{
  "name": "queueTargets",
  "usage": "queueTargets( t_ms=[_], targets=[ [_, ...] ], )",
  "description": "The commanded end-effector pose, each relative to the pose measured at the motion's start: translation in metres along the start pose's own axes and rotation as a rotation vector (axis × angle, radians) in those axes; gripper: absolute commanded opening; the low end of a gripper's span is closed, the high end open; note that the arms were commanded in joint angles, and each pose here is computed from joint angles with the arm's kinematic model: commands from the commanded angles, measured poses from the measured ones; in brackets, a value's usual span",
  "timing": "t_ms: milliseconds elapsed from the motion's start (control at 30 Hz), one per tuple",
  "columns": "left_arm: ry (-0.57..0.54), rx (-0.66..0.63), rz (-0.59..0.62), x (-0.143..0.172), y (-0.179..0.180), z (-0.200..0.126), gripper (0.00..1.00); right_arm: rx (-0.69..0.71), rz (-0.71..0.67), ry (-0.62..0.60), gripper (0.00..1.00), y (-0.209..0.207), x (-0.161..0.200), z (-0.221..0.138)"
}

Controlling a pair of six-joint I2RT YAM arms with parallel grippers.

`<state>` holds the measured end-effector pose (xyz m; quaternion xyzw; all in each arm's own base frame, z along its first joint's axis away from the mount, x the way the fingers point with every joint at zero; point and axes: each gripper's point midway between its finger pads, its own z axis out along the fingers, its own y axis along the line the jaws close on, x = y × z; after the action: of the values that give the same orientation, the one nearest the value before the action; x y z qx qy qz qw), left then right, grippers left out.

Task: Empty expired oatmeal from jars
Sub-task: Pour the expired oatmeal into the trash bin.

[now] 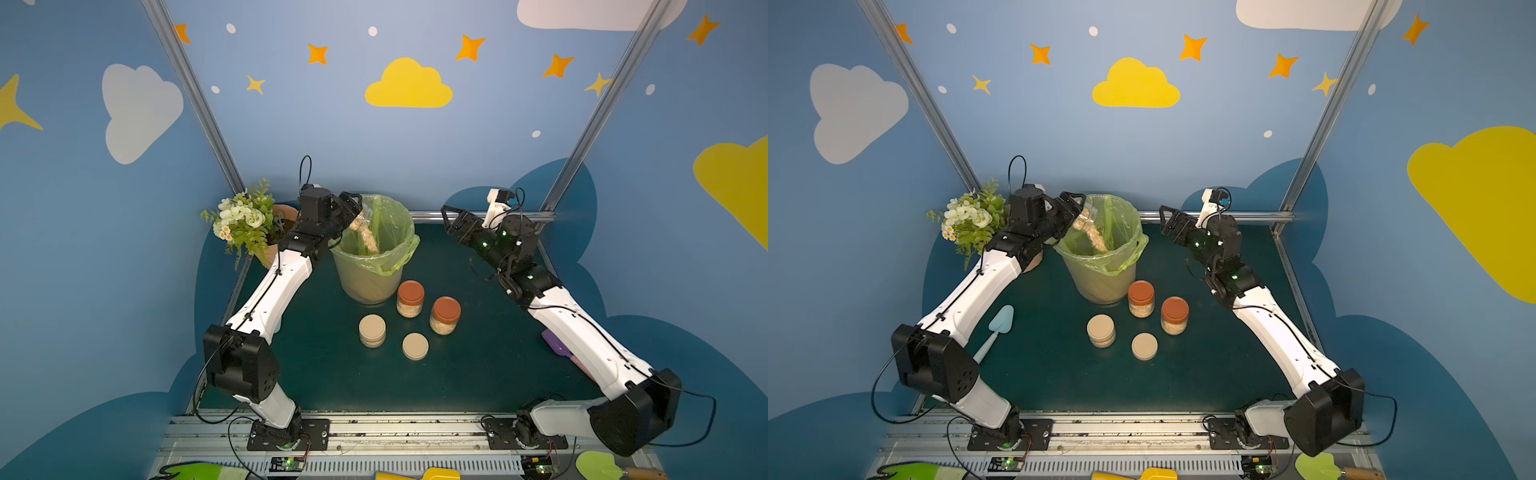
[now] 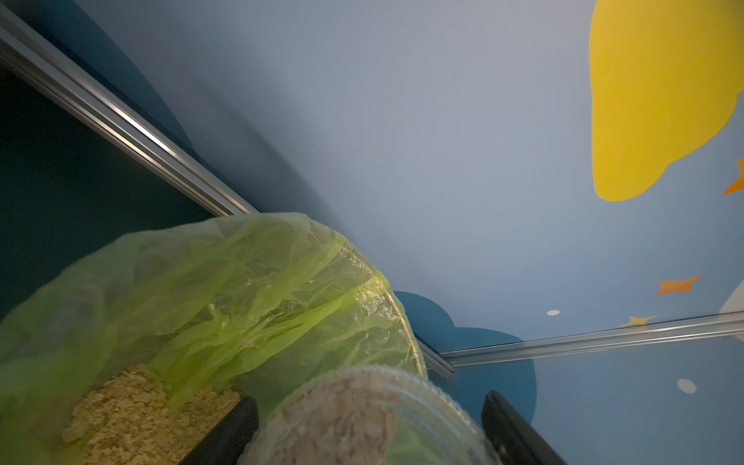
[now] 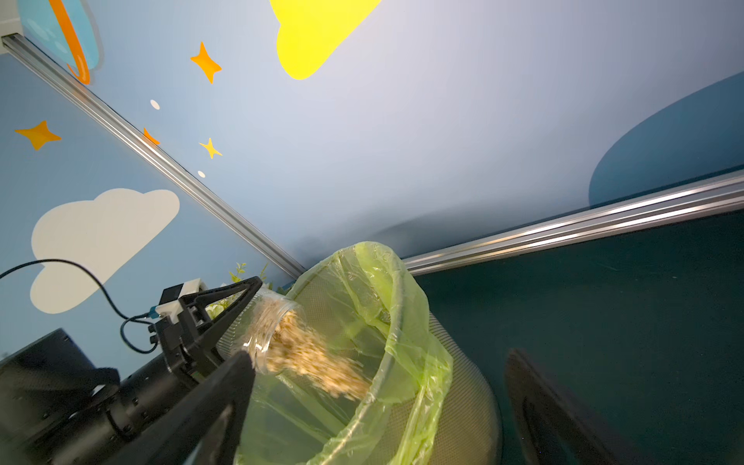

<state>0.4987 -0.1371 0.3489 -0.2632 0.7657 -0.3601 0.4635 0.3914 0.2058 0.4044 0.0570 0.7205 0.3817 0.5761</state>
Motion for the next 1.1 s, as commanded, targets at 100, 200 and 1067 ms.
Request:
queueTargets(
  t_ms=[100,200,1067],
  targets=[
    [0.012,-0.010,0.243,-0.006,-0.014,-0.001,0.18,0.042,-0.042,0.041,0.97,-0.022,0.006,-0.024],
    [0.056,-0.018,0.334,0.005,-0.018,0.005,0.17,0.047,-0.038,0.071,0.97,-0.031,0.012,-0.028],
    [0.061,-0.118,0.845,0.042,-0.028,0.019,0.18,0.010,-0.023,0.224,0.97,-0.041,0.046,-0.006]
  ],
)
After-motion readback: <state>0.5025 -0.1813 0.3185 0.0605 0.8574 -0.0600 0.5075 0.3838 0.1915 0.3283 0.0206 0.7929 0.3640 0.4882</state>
